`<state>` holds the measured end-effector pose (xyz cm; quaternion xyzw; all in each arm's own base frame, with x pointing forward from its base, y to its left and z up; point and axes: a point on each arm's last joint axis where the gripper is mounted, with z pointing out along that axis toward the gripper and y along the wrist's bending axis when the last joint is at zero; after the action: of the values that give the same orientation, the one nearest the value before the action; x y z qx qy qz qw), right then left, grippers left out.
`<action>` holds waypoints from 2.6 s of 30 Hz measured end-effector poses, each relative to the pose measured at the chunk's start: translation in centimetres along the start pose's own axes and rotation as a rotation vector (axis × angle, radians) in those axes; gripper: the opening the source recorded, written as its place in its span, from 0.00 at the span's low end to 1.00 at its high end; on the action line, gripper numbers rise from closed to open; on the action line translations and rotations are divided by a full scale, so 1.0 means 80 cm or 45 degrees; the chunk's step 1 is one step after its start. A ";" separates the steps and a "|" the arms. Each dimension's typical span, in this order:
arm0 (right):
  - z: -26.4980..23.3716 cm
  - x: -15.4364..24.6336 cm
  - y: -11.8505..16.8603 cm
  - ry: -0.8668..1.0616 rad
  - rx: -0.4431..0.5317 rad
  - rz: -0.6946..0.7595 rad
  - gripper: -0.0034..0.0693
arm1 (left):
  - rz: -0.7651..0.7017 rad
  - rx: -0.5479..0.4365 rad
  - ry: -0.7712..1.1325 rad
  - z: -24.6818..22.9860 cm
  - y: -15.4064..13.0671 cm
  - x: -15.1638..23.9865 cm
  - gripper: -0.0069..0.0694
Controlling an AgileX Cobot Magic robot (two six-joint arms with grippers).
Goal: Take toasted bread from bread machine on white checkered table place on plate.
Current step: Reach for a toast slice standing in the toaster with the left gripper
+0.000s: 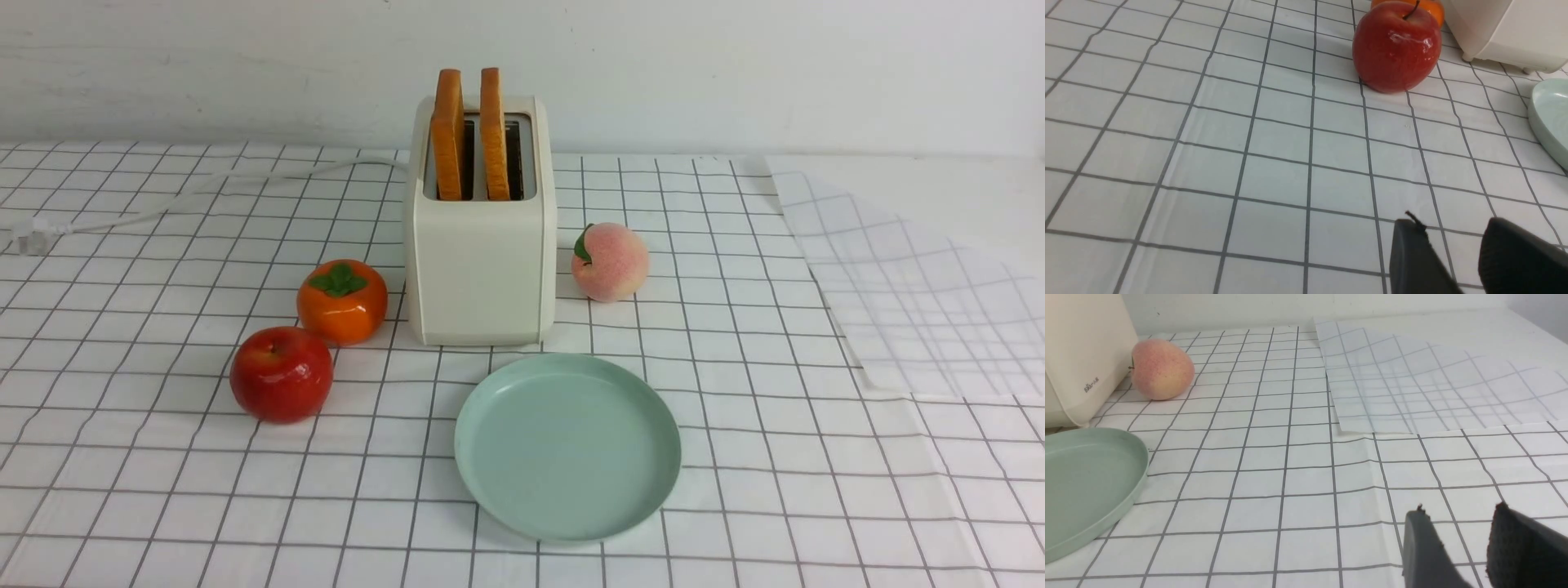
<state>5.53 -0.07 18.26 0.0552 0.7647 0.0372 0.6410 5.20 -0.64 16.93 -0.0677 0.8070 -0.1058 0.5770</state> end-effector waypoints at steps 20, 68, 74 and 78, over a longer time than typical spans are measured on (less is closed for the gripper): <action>0.000 0.000 0.000 0.001 -0.001 0.000 0.38 | 0.006 0.003 -0.009 0.000 0.000 -0.001 0.40; -0.002 -0.094 0.038 0.435 -0.208 0.265 0.05 | -0.203 0.171 0.719 0.101 -0.093 -0.238 0.07; 0.013 -0.089 0.040 0.586 -0.205 0.192 0.05 | -0.069 0.306 0.629 0.150 -0.151 -0.300 0.07; 0.013 -0.090 0.040 0.576 -0.208 0.174 0.06 | 0.054 0.345 0.578 0.179 -0.200 -0.330 0.07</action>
<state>7.91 2.10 25.54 0.0450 0.8777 0.1536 0.4517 27.13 -11.37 40.63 0.0525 0.8955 -0.2131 0.3873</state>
